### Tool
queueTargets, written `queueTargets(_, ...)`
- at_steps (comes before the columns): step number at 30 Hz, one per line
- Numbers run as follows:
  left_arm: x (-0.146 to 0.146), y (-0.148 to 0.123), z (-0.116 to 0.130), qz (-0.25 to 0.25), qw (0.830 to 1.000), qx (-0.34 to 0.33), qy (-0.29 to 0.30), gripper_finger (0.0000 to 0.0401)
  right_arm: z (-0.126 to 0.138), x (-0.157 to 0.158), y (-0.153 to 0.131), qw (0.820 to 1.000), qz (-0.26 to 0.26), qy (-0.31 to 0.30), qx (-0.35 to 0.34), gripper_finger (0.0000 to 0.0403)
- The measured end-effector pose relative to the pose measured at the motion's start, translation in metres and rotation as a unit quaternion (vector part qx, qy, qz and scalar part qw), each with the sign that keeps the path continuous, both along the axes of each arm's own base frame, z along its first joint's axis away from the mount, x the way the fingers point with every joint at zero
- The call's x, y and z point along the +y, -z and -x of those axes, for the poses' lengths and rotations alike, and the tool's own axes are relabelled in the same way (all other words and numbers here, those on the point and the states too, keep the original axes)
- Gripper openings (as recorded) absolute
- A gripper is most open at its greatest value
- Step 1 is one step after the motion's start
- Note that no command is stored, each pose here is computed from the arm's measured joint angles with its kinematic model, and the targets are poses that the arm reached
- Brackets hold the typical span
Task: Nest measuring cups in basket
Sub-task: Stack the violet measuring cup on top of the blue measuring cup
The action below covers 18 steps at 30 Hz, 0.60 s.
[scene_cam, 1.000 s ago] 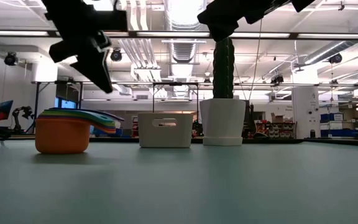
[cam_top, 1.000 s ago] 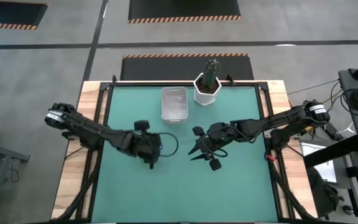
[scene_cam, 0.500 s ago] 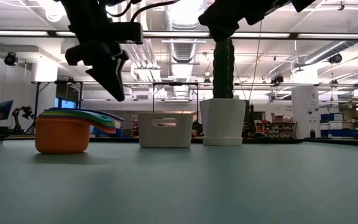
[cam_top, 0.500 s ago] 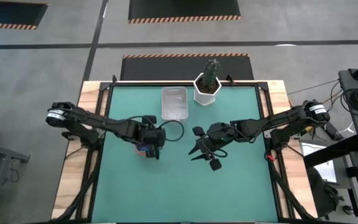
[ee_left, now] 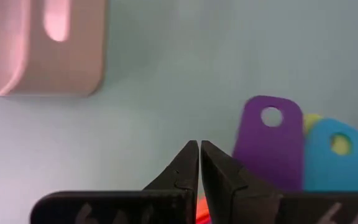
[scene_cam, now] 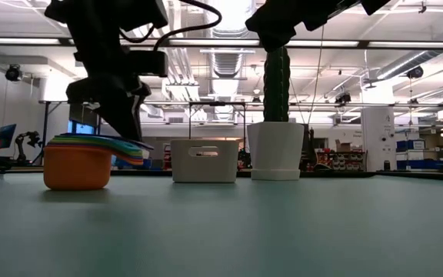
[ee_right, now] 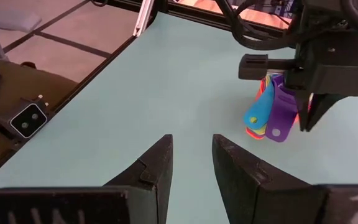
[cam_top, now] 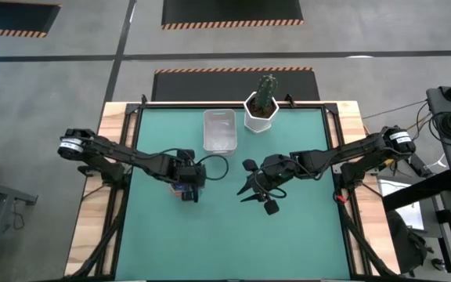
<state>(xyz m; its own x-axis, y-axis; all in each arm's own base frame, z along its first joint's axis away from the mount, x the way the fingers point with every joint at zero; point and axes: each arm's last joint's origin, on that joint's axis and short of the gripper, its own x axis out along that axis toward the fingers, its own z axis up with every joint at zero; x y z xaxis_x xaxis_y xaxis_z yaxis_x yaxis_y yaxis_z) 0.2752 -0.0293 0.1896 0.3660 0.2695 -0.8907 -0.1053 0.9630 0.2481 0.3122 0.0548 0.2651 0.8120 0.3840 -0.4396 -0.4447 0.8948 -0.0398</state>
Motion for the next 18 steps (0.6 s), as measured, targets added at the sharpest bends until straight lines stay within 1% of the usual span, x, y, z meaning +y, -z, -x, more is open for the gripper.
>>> queueTargets(5, -0.0026, 0.0009, 0.0002, 0.025, 1.0, 0.003, 0.011, 0.0, 0.0, 0.0001, 0.0, 1.0, 0.0, 0.0, 0.0, 0.01)
queueTargets(8, -0.0029, -0.0004, -0.0006, 0.026, 1.0, 0.002, 0.016, 0.0, 0.0, 0.0001, 0.0, 1.0, 0.0, 0.0, 0.0, 0.01)
queueTargets(14, -0.0049, -0.002, -0.0018, 0.057, 0.998, 0.004, 0.032, 0.0, 0.0, 0.0, 0.0, 1.0, 0.0, 0.0, 0.0, 0.01)
queueTargets(18, -0.0052, -0.0038, -0.0025, 0.057, 0.998, 0.002, 0.033, 0.0, 0.0, 0.0001, 0.0, 1.0, 0.0, 0.0, 0.0, 0.01)
